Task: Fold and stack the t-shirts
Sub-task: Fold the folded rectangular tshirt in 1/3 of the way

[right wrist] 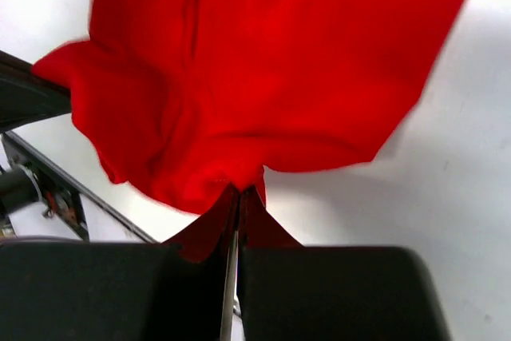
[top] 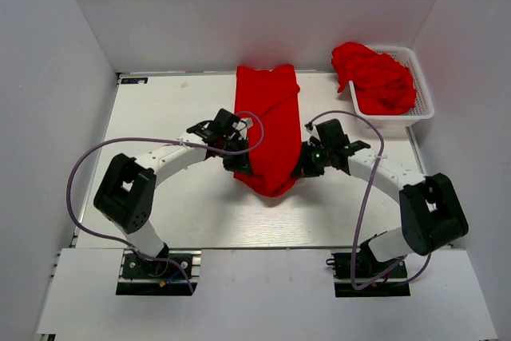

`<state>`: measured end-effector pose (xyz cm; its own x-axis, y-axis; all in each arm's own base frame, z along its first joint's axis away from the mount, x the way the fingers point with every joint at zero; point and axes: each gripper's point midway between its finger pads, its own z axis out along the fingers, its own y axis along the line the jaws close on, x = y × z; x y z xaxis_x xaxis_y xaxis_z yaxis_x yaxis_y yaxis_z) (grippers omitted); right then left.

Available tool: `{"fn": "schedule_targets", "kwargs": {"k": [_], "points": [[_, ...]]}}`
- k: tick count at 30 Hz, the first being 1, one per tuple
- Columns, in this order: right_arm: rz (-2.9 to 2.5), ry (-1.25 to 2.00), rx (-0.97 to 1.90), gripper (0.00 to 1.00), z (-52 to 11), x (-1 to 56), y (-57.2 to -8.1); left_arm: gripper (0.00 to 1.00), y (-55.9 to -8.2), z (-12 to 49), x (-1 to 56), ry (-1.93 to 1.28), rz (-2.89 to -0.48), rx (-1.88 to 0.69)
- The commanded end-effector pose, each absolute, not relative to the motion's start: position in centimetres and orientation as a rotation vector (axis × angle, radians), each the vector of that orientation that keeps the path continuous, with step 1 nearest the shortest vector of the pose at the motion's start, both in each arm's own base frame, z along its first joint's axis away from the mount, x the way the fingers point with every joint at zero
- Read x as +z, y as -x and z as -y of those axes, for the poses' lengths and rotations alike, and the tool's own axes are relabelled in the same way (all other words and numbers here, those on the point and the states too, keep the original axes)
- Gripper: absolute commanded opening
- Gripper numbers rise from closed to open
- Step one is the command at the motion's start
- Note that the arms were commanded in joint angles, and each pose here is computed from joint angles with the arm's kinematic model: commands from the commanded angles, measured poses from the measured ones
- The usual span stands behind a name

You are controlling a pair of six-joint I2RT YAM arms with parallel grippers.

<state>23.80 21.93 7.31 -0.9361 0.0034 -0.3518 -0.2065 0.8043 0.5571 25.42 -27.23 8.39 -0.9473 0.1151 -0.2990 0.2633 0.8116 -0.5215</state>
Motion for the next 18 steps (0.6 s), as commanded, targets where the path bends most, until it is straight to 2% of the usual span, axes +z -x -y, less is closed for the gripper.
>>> {"fn": "schedule_targets", "kwargs": {"k": [1, 9, 18], "points": [[-2.612, 0.181, 0.881, 0.0, -22.6, 9.1, -26.5, 0.0, -28.7, 26.5, 10.8, -0.254, -2.679, -0.74], [-2.588, 0.092, 0.777, 0.0, -21.8, 10.9, -32.9, 0.0, -36.5, 25.2, 11.7, -0.185, -2.645, -0.671], [-2.582, 0.055, 0.746, 0.0, -20.4, 11.9, -37.7, 0.0, -42.3, 23.1, 13.4, -0.129, -2.554, -0.657]]}}
